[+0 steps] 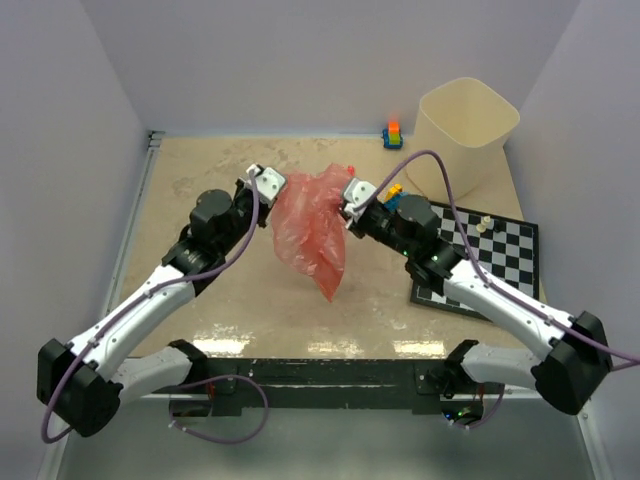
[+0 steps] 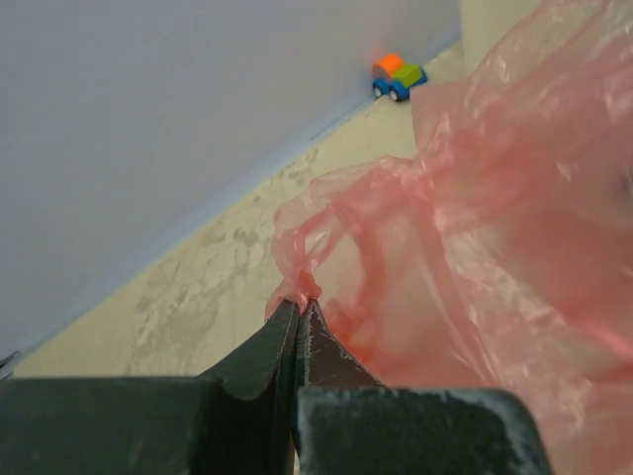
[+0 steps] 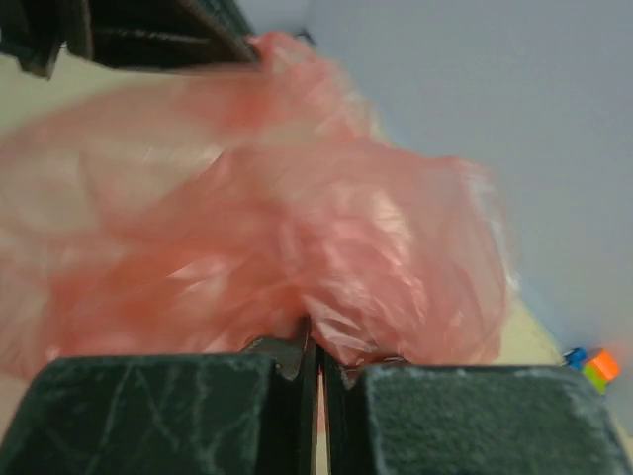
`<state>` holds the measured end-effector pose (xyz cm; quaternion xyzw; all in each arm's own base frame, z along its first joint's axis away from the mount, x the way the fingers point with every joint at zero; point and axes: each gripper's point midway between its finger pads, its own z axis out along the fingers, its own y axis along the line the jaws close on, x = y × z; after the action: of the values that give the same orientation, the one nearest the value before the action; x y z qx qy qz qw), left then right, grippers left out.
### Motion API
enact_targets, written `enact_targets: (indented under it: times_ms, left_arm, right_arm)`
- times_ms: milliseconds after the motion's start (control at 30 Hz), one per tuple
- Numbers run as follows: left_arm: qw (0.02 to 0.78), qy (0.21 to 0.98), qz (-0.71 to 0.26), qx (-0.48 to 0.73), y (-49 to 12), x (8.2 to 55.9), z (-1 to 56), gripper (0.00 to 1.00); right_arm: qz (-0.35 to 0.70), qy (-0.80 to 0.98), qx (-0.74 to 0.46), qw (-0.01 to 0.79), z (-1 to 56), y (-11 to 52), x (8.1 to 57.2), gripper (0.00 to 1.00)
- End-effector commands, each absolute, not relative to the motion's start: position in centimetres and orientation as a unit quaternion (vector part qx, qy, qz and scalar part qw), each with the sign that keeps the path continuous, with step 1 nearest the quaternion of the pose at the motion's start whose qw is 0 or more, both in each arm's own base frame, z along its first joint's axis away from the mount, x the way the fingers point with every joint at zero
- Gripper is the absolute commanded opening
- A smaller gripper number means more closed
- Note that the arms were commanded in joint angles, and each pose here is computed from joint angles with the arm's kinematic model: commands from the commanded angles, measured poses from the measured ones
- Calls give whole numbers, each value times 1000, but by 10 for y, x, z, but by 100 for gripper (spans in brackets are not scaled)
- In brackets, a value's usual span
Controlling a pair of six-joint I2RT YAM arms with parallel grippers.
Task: Put the trash bags into the trash bin
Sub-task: Unfold the trash bag at the center of the board.
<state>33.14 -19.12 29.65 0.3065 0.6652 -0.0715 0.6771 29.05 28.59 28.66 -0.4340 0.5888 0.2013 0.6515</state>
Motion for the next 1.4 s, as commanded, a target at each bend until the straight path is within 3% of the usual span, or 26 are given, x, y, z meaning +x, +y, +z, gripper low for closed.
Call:
enact_targets:
  times_ms: [0,100,167,267,333,400,467,500,600,700,767,833,867,900,933,967,1000,1033,1167,1267,1367]
  left_arm:
    - [701,675,-20,230,-153,402,322,0]
    - [728,656,48,194,-124,471,368,0]
    - [770,616,71,153,-107,505,434,0]
    - [844,520,52,119,-111,518,560,0]
    - [925,372,-2,76,-108,461,695,0]
    - [979,195,-23,47,-103,375,777,0]
    - [997,31,41,63,-131,279,809,0]
    - [992,-38,85,87,-151,233,812,0]
    - [974,-109,136,147,-196,185,789,0]
    - [967,-66,156,191,-221,212,737,0]
    - [962,10,152,229,-233,246,674,0]
    - [918,148,145,339,-257,298,543,0]
    - [877,222,129,406,-262,312,467,0]
    - [784,316,100,525,-272,319,355,0]
    - [687,340,68,638,-270,294,280,0]
    - [608,350,-6,712,-261,250,226,0]
    - [584,372,-79,717,-253,213,210,0]
    - [618,383,-105,679,-246,195,230,0]
    - [681,361,-100,629,-224,169,268,0]
    - [684,405,-64,604,-220,195,280,0]
    - [693,501,27,518,-209,264,293,0]
  right_arm:
    - [78,566,-348,743,338,259,383,0]
    - [2,530,-307,791,387,237,460,0]
    - [-33,491,-259,831,451,222,499,0]
    - [-50,359,-208,909,592,214,492,0]
    - [-29,238,-187,953,690,213,439,0]
    - [-21,67,-116,991,790,184,325,0]
    - [-41,-56,-103,992,822,176,236,0]
    - [-54,-76,-112,989,822,185,217,0]
    - [-105,-116,-169,973,797,203,186,0]
    - [-146,-48,-258,954,722,243,229,0]
    - [-160,52,-331,929,638,267,285,0]
    - [-116,244,-437,858,481,291,358,0]
    - [-100,337,-534,769,373,300,379,0]
    - [-83,411,-664,619,248,299,365,0]
    - [-32,417,-744,522,186,297,321,0]
    - [31,432,-767,474,160,284,275,0]
    - [75,431,-753,492,178,276,239,0]
    - [82,448,-703,546,207,265,227,0]
    - [32,366,-671,643,270,228,195,0]
    - [45,353,-652,669,308,237,198,0]
    - [34,398,-593,699,343,257,247,0]
